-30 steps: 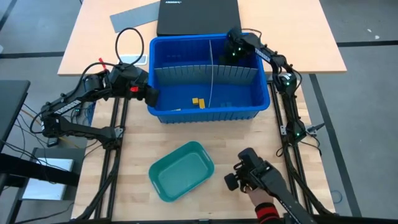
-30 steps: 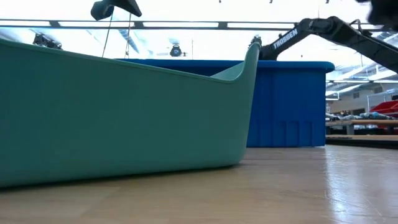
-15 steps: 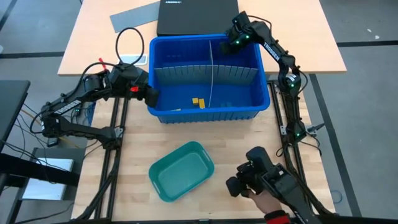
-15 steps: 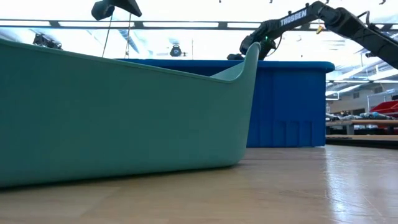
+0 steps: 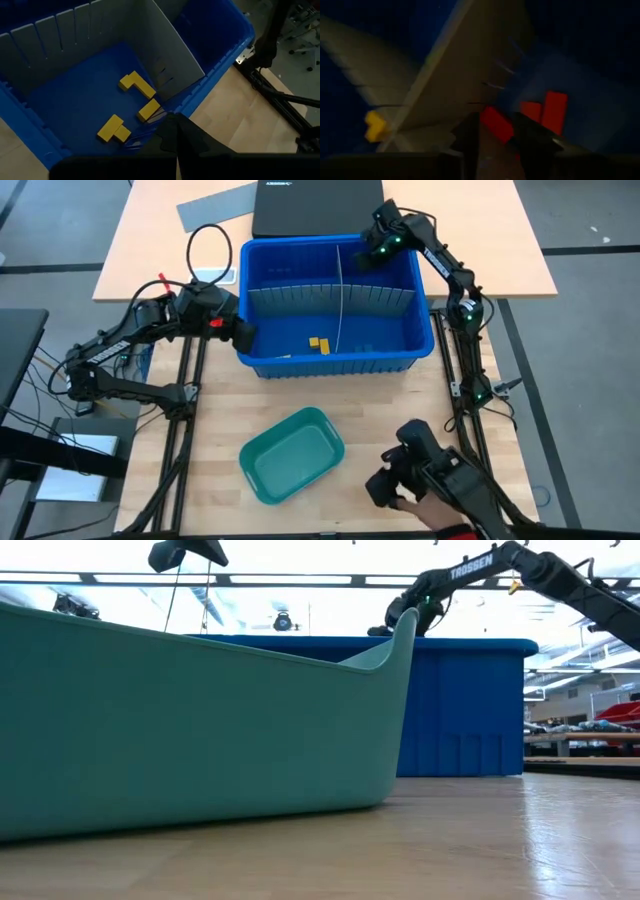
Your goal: Sort Items/Unsort Items
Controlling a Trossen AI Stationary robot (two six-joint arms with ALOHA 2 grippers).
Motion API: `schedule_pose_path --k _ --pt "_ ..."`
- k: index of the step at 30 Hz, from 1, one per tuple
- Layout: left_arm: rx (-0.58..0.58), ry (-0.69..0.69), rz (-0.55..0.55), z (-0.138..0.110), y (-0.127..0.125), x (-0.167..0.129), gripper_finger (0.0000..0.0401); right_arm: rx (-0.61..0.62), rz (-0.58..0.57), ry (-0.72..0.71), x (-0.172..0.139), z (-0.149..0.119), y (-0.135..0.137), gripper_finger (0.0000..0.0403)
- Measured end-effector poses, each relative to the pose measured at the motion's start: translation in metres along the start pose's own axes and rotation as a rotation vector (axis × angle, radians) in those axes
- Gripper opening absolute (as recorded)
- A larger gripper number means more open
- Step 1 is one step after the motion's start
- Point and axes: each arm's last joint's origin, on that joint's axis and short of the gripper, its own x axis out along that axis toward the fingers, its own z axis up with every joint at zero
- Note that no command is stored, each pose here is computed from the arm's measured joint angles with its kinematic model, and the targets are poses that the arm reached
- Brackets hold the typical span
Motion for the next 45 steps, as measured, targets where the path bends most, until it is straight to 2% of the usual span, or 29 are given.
schedule_pose_path --k 7,12,18,21,24,28,34,38,41,45 --pt "0.070 0.003 -0.007 0.000 -0.001 0.001 0.0001 -0.167 0.159 -0.068 -0.045 -0.006 0.042 0.0188" --pt "0.078 0.007 -0.004 0.002 -0.002 0.007 0.0001 -0.113 0.234 -0.043 -0.070 -0.021 0.085 0.0206" --pt "0.072 -0.016 -0.011 0.007 -0.005 0.015 0.0001 0.043 0.055 0.041 -0.065 -0.045 0.137 0.0204" --pt "0.027 -0.024 0.031 0.008 0.000 0.017 0.0001 0.076 -0.004 0.030 -0.055 -0.051 0.155 0.0201" --pt "-0.014 -0.040 0.068 0.012 0.005 0.019 0.0001 0.151 -0.103 0.026 -0.039 -0.054 0.160 0.0201" --pt "-0.031 -0.054 0.100 0.016 0.013 0.019 0.0001 0.226 -0.175 0.026 -0.022 -0.055 0.158 0.0199" --pt "0.026 -0.055 0.102 0.020 0.020 0.018 0.0001 0.314 -0.228 0.070 0.014 -0.050 0.145 0.0194" --pt "0.065 -0.053 0.114 0.021 0.022 0.018 0.0001 0.311 -0.226 0.076 0.035 -0.047 0.141 0.0188" --pt "0.055 -0.046 0.129 0.021 0.025 0.018 0.0001 0.305 -0.225 0.113 0.050 -0.049 0.141 0.0162" --pt "0.046 -0.001 0.156 0.017 0.029 0.018 0.0001 0.300 -0.250 0.129 0.057 -0.051 0.141 0.0084"
